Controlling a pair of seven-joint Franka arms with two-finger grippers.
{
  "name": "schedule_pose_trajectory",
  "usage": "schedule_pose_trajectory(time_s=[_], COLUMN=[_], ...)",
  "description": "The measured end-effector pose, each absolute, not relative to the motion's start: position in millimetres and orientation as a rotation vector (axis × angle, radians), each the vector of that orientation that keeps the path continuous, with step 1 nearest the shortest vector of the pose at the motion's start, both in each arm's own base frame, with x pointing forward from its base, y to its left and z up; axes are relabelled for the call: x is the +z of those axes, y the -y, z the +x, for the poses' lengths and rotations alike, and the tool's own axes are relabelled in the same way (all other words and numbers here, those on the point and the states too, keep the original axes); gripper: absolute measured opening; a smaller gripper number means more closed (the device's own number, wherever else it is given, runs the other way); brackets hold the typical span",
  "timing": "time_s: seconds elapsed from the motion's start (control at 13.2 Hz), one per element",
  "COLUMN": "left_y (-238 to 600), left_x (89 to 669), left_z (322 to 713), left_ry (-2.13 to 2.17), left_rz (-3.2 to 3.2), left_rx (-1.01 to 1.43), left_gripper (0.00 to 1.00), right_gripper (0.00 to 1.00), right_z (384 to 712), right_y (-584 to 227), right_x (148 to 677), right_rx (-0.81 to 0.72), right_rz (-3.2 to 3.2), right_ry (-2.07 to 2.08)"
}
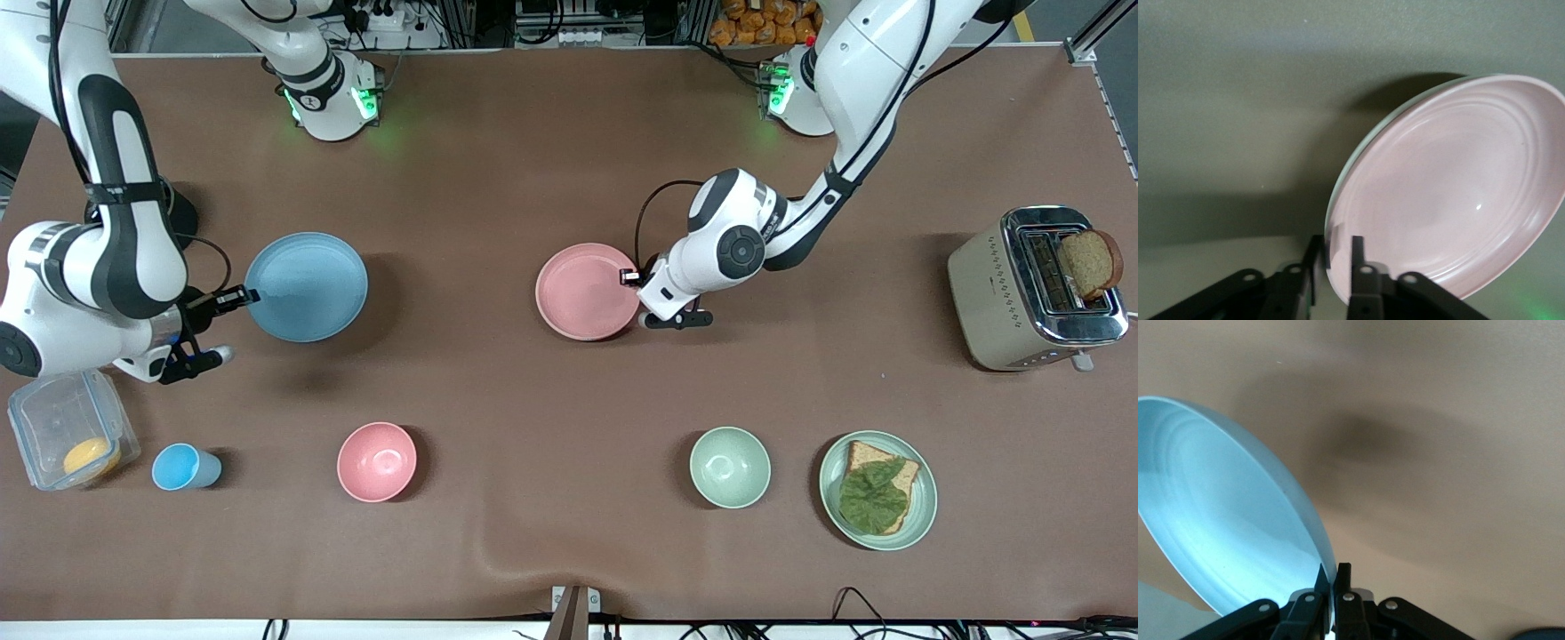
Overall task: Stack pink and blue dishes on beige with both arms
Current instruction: 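Open the left gripper and withdraw while the right gripper lifts the blue plate, then carry the blue plate onto the pink plate with the right gripper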
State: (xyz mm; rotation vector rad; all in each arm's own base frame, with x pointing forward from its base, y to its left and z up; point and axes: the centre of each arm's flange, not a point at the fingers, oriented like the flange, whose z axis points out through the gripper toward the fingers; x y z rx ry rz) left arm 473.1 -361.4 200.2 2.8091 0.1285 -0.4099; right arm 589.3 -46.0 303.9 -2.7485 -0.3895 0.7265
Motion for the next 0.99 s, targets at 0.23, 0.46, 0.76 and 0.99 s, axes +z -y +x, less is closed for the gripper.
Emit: schedule_pose_trajectory(time_s=[0.23, 0.46, 0.76, 0.99], left_y=[362, 352, 258, 204], left_x=[209, 262, 412, 491], left_z=[481, 503, 561, 586], left_ry=[-0.134, -0.135, -0.196, -0.167], left_rz=[2.801, 2.808, 2.898, 3.093], left_rx=[-0.380, -0.298, -0.231, -0.106], left_gripper=[0.64, 0.95, 1.00, 1.00], right_gripper=[0.05, 0.05, 0.05, 0.05], right_z=[592, 594, 594, 586], right_y=[41, 18, -42, -121], right_x=[307, 305, 309, 307], right_rx=[0.728, 0.723, 0.768, 0.813], right_rz=[-2.742, -2.707, -2.708, -2.679], right_ry=[0.397, 0.380, 0.345, 0.256])
